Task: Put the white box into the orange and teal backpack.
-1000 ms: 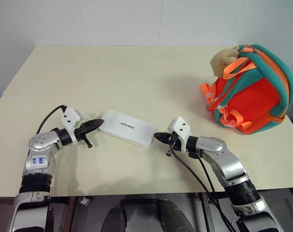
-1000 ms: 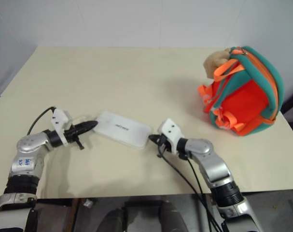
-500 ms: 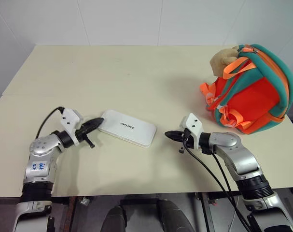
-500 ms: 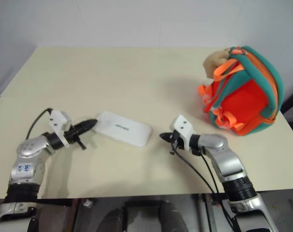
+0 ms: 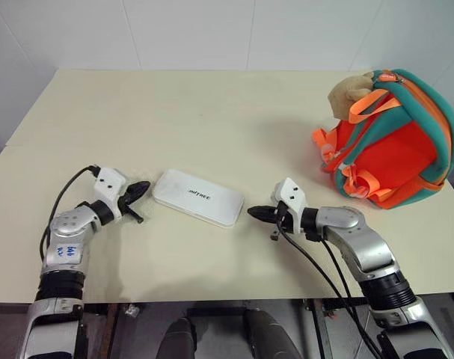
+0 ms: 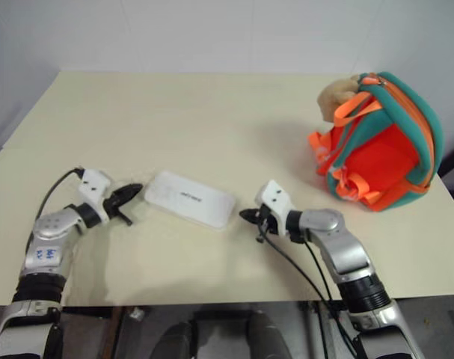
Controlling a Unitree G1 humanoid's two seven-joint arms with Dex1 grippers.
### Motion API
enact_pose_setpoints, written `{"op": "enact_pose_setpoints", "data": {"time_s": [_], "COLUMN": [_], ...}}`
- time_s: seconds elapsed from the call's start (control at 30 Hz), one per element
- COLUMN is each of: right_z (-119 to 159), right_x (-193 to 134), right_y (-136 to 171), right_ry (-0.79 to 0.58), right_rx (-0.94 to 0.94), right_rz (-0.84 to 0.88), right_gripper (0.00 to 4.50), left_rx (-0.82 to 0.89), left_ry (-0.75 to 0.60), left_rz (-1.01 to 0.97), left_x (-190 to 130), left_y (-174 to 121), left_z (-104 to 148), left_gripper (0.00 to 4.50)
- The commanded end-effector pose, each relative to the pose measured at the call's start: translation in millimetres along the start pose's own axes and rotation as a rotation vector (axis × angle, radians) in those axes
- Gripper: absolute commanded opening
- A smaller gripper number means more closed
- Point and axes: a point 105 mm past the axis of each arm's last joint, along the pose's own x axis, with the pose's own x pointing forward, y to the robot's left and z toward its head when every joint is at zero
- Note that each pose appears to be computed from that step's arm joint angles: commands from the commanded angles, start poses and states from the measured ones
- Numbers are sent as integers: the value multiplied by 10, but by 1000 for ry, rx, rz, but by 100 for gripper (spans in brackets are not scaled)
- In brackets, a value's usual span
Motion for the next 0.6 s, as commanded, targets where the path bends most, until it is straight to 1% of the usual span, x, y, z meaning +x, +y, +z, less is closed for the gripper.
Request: {"op": "enact_pose_setpoints", "data": {"time_s": [0.03,0.1,0.33,0.6], "right_z": [164,167,145,89], "right_x": [21,30,25,-147], "right_y": [35,37,19,-143], "right_ry": [-44,-44,-40,-6], "right_rx": [-35,-34,-29,-40], "right_rz": [10,9,5,-17], "right_gripper": [0,0,0,0], "left_rx": [13,7,-45,-99], "left_ry": [-43,-45,-88,-77], "left_rz": [-24,-39,-163,-253], "left_x": [68,72,12,-95], "left_y": [-31,-52,-293,-590], "left_z": [125,128,167,119], "left_gripper": [5,5,5,5]}}
